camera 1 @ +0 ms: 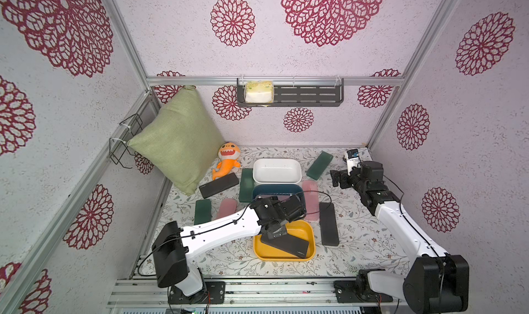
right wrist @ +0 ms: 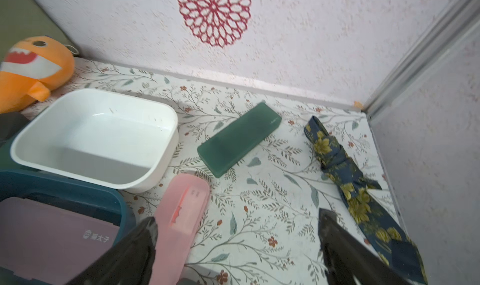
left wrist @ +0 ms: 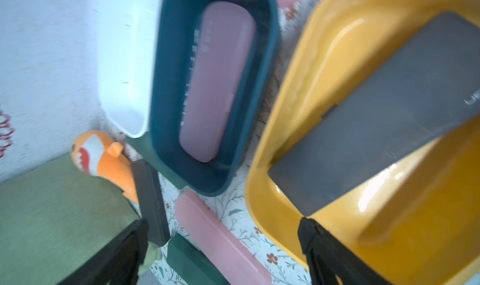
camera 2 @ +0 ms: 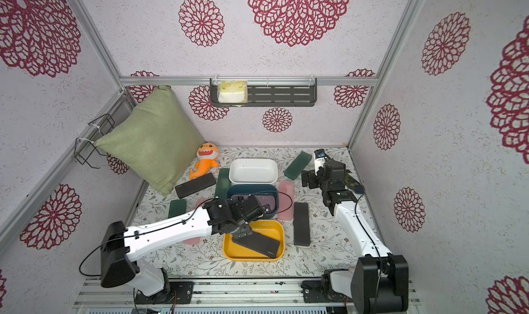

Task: Place the pencil cases by color into the storage box
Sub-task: Place the pencil case at the storage box, then pick up the pencil case from the center of the board.

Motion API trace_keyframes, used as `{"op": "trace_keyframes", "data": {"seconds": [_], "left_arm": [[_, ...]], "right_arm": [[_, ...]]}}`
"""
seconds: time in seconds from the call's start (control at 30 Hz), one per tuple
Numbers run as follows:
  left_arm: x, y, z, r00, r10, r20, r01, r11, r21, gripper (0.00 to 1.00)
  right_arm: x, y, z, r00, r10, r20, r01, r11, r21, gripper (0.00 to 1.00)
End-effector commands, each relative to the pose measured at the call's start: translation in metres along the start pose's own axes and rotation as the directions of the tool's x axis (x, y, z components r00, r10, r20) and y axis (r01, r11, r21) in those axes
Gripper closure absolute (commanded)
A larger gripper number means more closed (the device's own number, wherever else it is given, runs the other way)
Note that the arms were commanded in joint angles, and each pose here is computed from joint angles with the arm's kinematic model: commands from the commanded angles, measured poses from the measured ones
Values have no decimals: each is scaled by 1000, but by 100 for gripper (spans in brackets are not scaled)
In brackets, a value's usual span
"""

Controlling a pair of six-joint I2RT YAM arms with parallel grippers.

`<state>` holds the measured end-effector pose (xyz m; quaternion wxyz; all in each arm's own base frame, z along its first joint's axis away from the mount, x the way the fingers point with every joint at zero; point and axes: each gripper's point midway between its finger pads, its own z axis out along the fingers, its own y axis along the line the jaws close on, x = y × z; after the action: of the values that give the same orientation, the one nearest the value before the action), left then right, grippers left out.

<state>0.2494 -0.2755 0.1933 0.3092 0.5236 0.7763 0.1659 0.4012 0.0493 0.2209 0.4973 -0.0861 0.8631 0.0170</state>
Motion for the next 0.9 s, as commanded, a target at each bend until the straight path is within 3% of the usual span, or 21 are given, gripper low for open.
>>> {"op": "trace_keyframes", "data": {"seconds": [0.0, 0.13, 0.3, 0.5, 0.57, 0.7, 0.87], "left_arm": [[1, 63, -19, 950, -279, 139, 304, 928, -217, 3], [28, 103, -37, 808, -522, 272, 582, 781, -229, 3], [70, 140, -54, 576, -729, 370, 810, 571, -136, 3], [127, 180, -79, 275, -828, 488, 959, 270, -82, 3], [144, 188, -85, 199, -835, 513, 980, 185, -79, 3], [153, 195, -84, 131, -855, 502, 991, 125, -45, 3], [143, 192, -65, 133, -887, 443, 990, 142, -13, 3]], "right_arm": [[27, -7, -1, 984, 72, -161, -53, 992, 116, 1], [54, 16, 0, 963, 41, -265, -11, 994, 111, 1], [79, 40, -5, 940, 58, -335, -35, 997, 76, 1], [115, 60, -13, 895, 95, -435, -84, 996, 44, 1], [127, 67, -19, 879, 103, -466, -95, 995, 40, 1], [154, 71, -30, 841, 144, -521, -134, 989, 57, 1], [188, 69, -32, 797, 187, -575, -157, 982, 102, 1]]}}
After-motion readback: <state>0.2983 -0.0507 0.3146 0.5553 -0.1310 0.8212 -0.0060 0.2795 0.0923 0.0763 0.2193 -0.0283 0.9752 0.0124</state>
